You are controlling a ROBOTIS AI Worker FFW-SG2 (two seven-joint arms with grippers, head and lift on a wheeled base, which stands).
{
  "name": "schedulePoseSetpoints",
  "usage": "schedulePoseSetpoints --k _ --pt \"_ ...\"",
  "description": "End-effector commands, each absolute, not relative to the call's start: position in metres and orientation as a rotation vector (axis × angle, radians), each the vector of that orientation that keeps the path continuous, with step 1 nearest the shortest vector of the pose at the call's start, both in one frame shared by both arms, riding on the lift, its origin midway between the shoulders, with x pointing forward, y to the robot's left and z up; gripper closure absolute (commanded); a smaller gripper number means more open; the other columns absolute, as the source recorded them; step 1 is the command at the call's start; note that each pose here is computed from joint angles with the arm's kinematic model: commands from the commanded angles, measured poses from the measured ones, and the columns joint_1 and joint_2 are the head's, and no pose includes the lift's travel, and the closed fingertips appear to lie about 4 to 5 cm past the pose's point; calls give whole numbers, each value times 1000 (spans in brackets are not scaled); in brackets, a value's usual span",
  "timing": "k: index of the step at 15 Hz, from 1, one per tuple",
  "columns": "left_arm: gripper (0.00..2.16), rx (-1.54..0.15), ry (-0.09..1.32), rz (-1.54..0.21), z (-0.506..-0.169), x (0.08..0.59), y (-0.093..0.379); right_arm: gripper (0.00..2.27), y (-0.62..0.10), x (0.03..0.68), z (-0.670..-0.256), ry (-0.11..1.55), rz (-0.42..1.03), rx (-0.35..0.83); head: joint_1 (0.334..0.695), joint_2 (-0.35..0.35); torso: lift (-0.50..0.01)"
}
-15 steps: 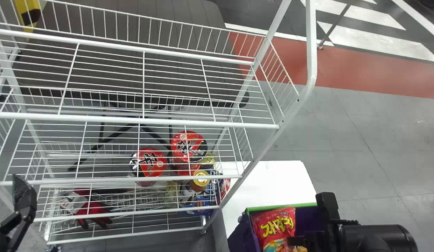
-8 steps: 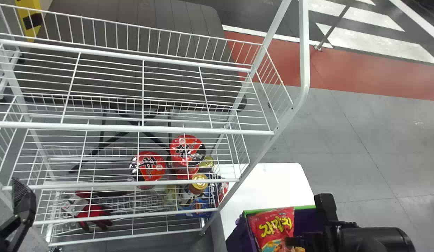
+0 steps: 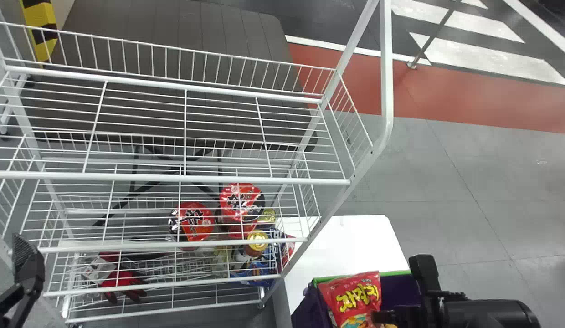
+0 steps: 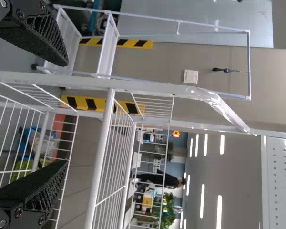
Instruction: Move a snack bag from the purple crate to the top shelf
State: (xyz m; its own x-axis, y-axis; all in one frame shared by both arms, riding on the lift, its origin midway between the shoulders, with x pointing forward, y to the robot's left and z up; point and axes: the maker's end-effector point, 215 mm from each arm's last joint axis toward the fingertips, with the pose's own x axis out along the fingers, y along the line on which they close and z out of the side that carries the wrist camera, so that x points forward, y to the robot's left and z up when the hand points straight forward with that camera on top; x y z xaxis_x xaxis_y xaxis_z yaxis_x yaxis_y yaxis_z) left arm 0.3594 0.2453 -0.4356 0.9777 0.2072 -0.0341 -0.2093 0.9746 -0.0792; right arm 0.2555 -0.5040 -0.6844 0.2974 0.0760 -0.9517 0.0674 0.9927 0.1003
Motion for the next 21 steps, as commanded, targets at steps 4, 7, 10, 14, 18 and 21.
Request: schedulePoseSetpoints --k 4,7,10,14,18,21 --pt "80 -85 14 206 -429 358 244 1747 -508 255 -682 1264 -1 131 695 -350 -39" --pt "80 -84 17 205 -430 359 244 1750 -508 255 -682 1262 0 129 695 -350 -27" --pt "80 -80 22 206 -431 359 245 1750 -508 257 -681 1259 1 125 695 -350 -15" --pt "80 -79 20 206 -430 363 245 1747 -506 261 -682 1261 6 123 695 -350 1" --pt "80 -79 21 207 -431 365 246 1747 -504 268 -681 1256 15 112 695 -350 9" --pt "80 -79 22 214 -432 365 248 1747 -493 274 -683 1248 50 103 695 -350 9"
